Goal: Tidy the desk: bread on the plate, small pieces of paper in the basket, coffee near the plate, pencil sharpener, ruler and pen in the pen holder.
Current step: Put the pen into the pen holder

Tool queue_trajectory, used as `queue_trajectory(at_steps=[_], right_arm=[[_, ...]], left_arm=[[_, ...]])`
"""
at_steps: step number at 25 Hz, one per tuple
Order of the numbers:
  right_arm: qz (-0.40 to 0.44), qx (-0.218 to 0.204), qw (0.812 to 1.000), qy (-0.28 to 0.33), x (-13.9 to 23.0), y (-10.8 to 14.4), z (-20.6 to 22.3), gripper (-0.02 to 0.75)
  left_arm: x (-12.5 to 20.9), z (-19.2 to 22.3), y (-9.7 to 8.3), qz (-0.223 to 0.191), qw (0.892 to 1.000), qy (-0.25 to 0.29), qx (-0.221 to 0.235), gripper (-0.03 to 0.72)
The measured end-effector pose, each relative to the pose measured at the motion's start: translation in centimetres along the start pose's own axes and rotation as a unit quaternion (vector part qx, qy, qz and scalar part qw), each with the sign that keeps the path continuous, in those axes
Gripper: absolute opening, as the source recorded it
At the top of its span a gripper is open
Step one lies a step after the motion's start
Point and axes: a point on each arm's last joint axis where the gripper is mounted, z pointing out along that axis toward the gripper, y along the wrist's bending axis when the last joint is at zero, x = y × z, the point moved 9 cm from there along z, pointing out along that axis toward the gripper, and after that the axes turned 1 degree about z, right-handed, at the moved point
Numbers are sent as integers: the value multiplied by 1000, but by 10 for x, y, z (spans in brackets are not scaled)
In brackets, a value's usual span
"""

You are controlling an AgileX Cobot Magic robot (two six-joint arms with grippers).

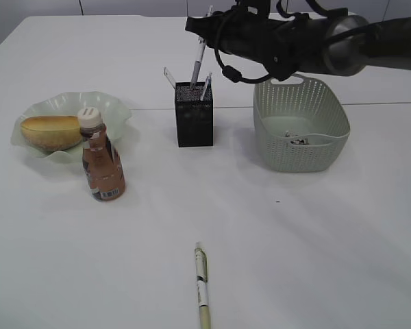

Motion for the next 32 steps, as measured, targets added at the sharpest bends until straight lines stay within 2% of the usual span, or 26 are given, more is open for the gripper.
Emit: queue_trajectory(at_steps=[7,14,17,20,23,26,32], right_arm=[[-58,-10,998,11,20,-2,8,63],[-65,-9,998,23,36,-7,13,72],[-72,-10,997,26,38,-8,14,127],[-81,-11,996,26,39,-7,14,237],[-84,-11,996,27,38,-7,13,298],[-72,9,996,44,32,-10,7,313],[-61,91,987,116,14,-26,-23,316]], left_arm=[[0,0,0,0,1000,1,0,505],[0,0,0,0,1000,1,0,505],[0,0,0,0,1000,1,0,505],[0,0,0,0,1000,1,0,505],[0,0,0,0,1000,1,1,504],[0,0,0,0,1000,1,1,504],[0,0,0,0,1000,1,1,504]])
